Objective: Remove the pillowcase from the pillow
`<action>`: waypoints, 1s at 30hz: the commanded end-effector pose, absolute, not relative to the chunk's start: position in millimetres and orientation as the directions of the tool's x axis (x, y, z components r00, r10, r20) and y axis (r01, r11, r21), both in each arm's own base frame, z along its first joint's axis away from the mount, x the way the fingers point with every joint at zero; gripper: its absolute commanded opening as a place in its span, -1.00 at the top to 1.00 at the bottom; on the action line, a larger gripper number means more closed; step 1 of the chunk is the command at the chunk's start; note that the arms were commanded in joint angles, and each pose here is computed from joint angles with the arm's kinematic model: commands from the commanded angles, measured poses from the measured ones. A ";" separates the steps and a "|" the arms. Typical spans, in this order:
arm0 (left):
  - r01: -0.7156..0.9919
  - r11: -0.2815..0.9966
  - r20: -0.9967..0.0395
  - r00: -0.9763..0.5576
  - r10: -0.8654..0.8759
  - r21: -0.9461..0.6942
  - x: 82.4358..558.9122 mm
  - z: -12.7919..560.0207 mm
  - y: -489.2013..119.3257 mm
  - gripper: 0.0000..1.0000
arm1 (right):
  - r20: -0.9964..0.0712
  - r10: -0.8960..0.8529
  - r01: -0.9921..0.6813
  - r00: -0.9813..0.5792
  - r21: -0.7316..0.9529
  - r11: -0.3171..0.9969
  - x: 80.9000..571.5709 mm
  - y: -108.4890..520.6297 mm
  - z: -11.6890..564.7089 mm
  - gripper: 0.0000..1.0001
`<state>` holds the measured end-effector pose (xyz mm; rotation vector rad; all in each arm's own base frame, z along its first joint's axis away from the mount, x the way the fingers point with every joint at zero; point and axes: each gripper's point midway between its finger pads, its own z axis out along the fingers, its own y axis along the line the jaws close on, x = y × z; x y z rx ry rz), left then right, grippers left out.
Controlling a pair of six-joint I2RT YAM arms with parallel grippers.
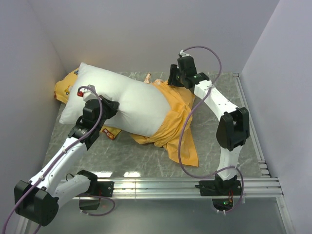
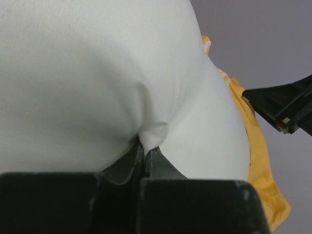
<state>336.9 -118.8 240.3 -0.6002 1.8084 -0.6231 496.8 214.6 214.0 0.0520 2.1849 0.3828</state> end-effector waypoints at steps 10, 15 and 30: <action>-0.194 0.744 -0.697 -0.262 -0.668 -0.639 325.1 230.6 -93.4 0.99 | -0.683 0.360 0.220 -0.635 0.287 0.932 529.2 90.0 182.7 1.00; -0.201 0.742 -0.697 -0.254 -0.670 -0.640 321.3 235.5 -90.4 0.99 | -0.654 0.539 0.407 -0.531 0.361 0.839 530.6 13.4 185.3 1.00; -0.139 0.728 -0.695 -0.222 -0.684 -0.672 340.7 284.2 -102.0 0.99 | -0.821 0.323 0.070 -0.471 0.330 0.941 377.5 116.2 261.0 -0.56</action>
